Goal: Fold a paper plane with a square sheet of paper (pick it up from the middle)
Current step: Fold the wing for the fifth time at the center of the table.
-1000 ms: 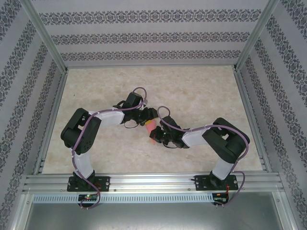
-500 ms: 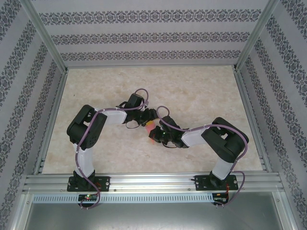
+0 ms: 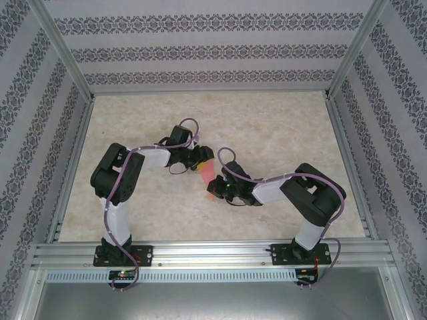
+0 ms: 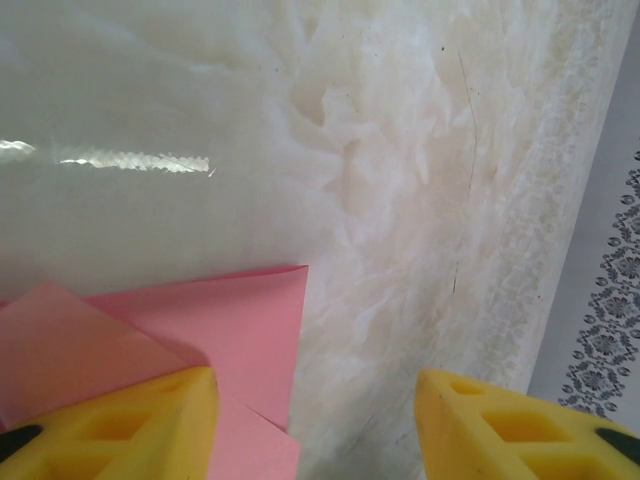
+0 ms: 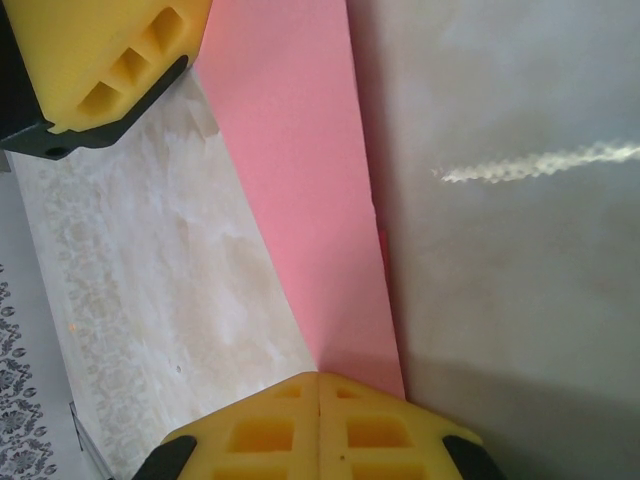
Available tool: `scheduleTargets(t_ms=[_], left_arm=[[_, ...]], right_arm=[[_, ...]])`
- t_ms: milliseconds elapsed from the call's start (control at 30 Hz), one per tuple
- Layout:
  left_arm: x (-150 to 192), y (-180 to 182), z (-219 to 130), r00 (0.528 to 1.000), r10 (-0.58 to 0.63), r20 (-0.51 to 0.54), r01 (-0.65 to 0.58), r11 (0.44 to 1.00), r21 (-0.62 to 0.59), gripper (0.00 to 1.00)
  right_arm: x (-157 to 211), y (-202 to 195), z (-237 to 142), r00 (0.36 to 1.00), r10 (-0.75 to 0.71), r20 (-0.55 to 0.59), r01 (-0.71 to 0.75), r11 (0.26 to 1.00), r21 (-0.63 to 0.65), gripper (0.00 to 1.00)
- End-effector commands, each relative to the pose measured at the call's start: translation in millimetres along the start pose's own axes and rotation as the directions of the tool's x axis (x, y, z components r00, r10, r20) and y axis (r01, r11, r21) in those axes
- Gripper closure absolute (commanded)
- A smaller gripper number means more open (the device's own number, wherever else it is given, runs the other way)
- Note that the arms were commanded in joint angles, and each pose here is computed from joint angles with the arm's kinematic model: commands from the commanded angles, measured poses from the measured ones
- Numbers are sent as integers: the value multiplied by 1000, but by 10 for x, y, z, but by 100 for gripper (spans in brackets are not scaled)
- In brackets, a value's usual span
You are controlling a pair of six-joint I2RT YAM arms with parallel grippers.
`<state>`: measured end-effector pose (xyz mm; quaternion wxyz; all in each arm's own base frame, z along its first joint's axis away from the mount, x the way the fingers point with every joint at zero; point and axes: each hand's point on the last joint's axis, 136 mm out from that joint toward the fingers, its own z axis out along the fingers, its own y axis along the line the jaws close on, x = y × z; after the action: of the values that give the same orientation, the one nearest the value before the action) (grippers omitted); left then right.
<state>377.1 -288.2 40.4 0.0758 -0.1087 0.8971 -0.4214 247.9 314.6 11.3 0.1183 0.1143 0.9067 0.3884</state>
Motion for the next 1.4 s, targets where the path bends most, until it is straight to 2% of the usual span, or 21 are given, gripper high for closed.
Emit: scheduleTargets(t_ms=[0,433,600,800,900,1000,1167,1267,1367], left_arm=[[-294,220,-32,998,19,60,-16,999,-52,44],[-696,349,-126,997,16,78,-12,999,-50,44],[-859,84,-274,994,56,98,-55,998,-8,44],[-1030,-263,-545,983,131,125,-130,991,-20,44],[-906,-450,-666,982,142,127,-146,989,22,44],[-621,-539,-640,984,160,77,-163,986,34,48],[-61,-559,-334,985,167,-37,-164,984,63,59],[117,-405,-118,986,144,-88,-143,990,20,63],[198,-273,15,988,108,-110,-105,994,26,64]], right_arm=[[377,-792,3,993,66,-101,-36,962,271,100],[398,-799,28,991,69,-114,-36,962,270,100],[381,-742,51,991,64,-116,-32,966,257,100],[362,-707,67,992,59,-115,-28,967,252,100],[344,-671,70,992,54,-112,-25,969,244,100],[330,-659,83,993,50,-108,-23,970,241,100],[322,-635,100,994,47,-103,-21,971,239,100],[310,-616,91,994,42,-96,-18,972,234,100],[301,-615,75,995,40,-90,-18,972,235,100]])
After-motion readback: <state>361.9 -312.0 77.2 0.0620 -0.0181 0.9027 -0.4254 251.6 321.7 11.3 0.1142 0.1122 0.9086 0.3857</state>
